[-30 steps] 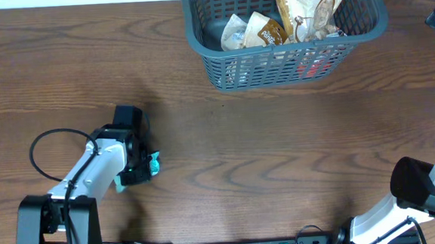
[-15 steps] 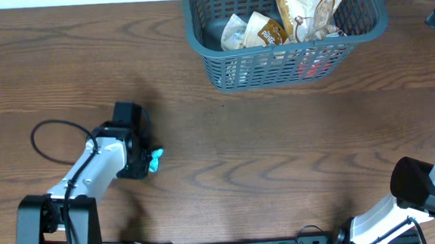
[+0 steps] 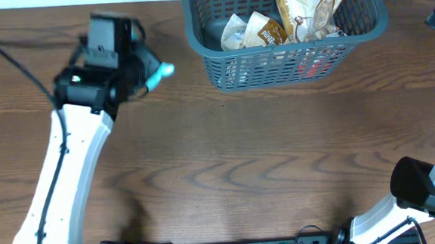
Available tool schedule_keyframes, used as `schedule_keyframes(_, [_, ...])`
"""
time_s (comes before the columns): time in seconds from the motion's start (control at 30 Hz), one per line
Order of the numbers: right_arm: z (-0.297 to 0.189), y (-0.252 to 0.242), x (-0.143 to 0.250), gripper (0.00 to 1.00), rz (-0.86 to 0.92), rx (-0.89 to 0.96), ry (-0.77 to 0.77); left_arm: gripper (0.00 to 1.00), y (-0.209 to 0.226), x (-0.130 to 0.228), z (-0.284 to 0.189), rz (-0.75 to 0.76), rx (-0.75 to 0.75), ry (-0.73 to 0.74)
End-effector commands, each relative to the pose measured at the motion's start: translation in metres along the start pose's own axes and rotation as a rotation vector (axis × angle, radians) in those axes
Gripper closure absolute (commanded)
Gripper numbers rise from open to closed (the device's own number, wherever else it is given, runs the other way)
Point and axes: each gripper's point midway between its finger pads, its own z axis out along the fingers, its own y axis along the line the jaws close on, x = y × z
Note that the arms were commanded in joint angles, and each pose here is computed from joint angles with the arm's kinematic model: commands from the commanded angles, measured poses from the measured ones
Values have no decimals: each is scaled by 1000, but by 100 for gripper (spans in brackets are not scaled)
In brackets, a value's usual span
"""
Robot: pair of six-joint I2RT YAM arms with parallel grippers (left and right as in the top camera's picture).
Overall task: Pack container
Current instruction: 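Lift the wipes pack into the basket and release it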
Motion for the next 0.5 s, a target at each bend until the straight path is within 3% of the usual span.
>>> schedule_keyframes(0.0, [-1, -2, 1, 1, -9, 2, 2, 94, -36, -31, -44, 126, 78, -141])
schedule_keyframes(0.23, [-1, 9, 5, 1, -8, -61, 25, 95, -111, -47, -71, 163, 313, -280])
schedule_keyframes(0.47, [-1, 9, 5, 1, -9, -60, 25, 95, -182, -29, -49, 255, 485, -342])
